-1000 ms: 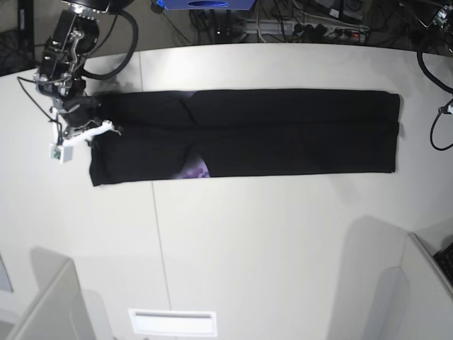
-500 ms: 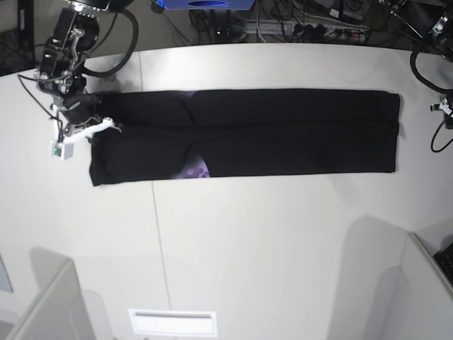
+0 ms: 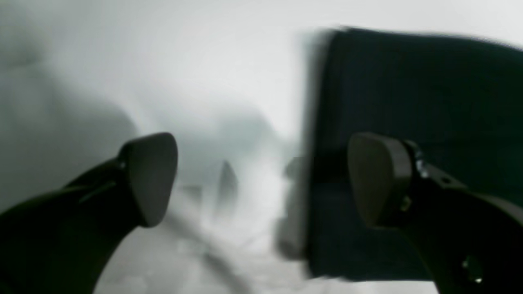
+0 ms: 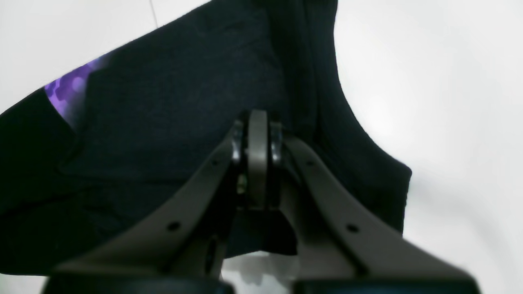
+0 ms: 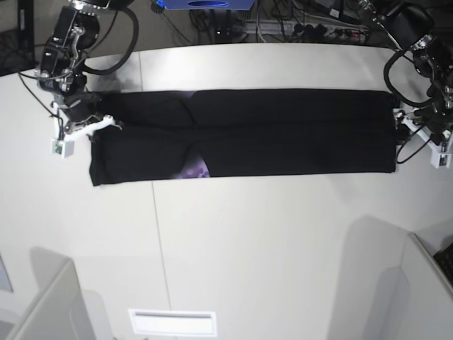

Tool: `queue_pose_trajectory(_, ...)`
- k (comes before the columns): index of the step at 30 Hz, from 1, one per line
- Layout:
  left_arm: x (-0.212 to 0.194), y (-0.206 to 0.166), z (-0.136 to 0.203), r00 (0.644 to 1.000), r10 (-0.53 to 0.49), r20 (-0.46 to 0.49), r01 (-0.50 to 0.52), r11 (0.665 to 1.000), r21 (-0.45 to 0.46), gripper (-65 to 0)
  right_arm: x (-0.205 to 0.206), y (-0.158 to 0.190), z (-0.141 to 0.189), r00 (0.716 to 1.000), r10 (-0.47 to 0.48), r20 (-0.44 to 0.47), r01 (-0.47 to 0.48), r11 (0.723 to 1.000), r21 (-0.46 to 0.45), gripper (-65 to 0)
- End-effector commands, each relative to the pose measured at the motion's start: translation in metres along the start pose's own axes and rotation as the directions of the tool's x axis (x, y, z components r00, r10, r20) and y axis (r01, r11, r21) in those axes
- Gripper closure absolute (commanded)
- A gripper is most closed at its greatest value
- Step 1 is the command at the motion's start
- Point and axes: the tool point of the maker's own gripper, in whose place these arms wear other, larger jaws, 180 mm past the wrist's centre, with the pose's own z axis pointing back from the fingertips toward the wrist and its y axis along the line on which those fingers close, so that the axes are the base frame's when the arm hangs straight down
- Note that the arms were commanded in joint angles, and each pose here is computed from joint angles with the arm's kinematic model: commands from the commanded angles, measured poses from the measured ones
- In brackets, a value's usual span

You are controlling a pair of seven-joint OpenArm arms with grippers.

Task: Fold the T-shirt properly
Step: 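Grasp the strip end with the left gripper and carry it toward the right gripper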

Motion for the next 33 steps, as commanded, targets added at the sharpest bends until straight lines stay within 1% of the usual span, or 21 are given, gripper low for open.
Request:
queue_pose_trajectory(1,0.017,0.000,0.003,0.998,-0.023,0.050,0.023,1.000,-0.002,-63.2,0.015,0.003,0.003,0.999,0.011,0.050,-0.011,1.000,0.012,0.0)
queue_pose_trajectory(3,0.015,-0.018,-0.005,0.999,-0.032,0.041,0.033,0.999,-0.043,-63.2,0.015,0.004,0.003,0.999,0.009,0.049,-0.010,1.000,0.013,0.0)
queue_pose_trajectory(8,0.013,-0.040,-0.014,0.999,-0.013,0.041,0.017,0.996,-0.088,-63.2,0.015,0.005,0.003,0.999,0.011,0.048,-0.011,1.000,0.015,0.0)
queue_pose_trajectory(13,-0.005,-0.040,-0.025,1.000,0.028,-0.012,-0.029,0.994,-0.109,-63.2,0.014,0.004,0.003,0.999,0.010,0.047,-0.011,1.000,0.014,0.0)
queue_pose_trajectory(15,-0.012,-0.035,-0.028,0.999,0.035,-0.033,-0.038,0.995,-0.090,-63.2,0.014,0.004,0.003,0.999,0.010,0.047,-0.011,1.000,0.013,0.0)
queue_pose_trajectory(16,-0.014,-0.034,-0.029,0.999,0.037,-0.028,-0.039,0.996,-0.083,-63.2,0.013,0.004,0.003,0.999,0.010,0.046,-0.011,1.000,0.013,0.0)
queue_pose_trajectory(20,-0.026,-0.033,-0.035,0.998,0.037,-0.050,-0.041,0.996,-0.074,-62.9,0.015,0.005,0.005,0.998,0.013,0.054,-0.014,1.000,0.015,0.0)
queue_pose_trajectory(21,-0.029,-0.033,-0.036,0.998,0.040,-0.057,-0.044,0.996,-0.076,-61.5,0.018,0.006,0.007,0.998,0.017,0.062,-0.018,1.000,0.016,0.0)
queue_pose_trajectory(22,-0.031,-0.034,-0.037,0.997,0.044,-0.062,-0.049,0.996,-0.080,-58.4,0.020,0.007,0.008,0.998,0.019,0.068,-0.020,1.000,0.017,0.0)
queue_pose_trajectory(23,-0.032,-0.034,-0.037,0.997,0.048,-0.066,-0.053,0.995,-0.083,-53.8,0.021,0.008,0.009,0.997,0.021,0.072,-0.023,1.000,0.017,0.0)
queue_pose_trajectory(25,-0.037,-0.035,-0.040,0.995,0.056,-0.080,-0.063,0.994,-0.088,-40.8,0.024,0.009,0.010,0.997,0.024,0.079,-0.026,0.999,0.018,0.0)
queue_pose_trajectory(29,-0.049,-0.039,-0.047,0.990,0.084,-0.115,-0.097,0.990,-0.107,-10.4,0.023,0.009,0.010,0.996,0.024,0.080,-0.025,1.000,0.019,0.0)
queue_pose_trajectory(30,-0.051,-0.040,-0.048,0.989,0.089,-0.121,-0.102,0.989,-0.109,-4.4,0.023,0.008,0.011,0.997,0.022,0.080,-0.024,1.000,0.018,0.0)
queue_pose_trajectory(31,-0.052,-0.040,-0.049,0.988,0.091,-0.123,-0.105,0.988,-0.111,0.0,0.022,0.008,0.012,0.996,0.025,0.081,-0.026,1.000,0.017,0.0)
queue_pose_trajectory(33,-0.052,-0.038,-0.049,0.988,0.095,-0.120,-0.108,0.988,-0.107,0.0,0.023,0.011,0.015,0.996,0.022,0.091,-0.024,0.999,0.022,0.0)
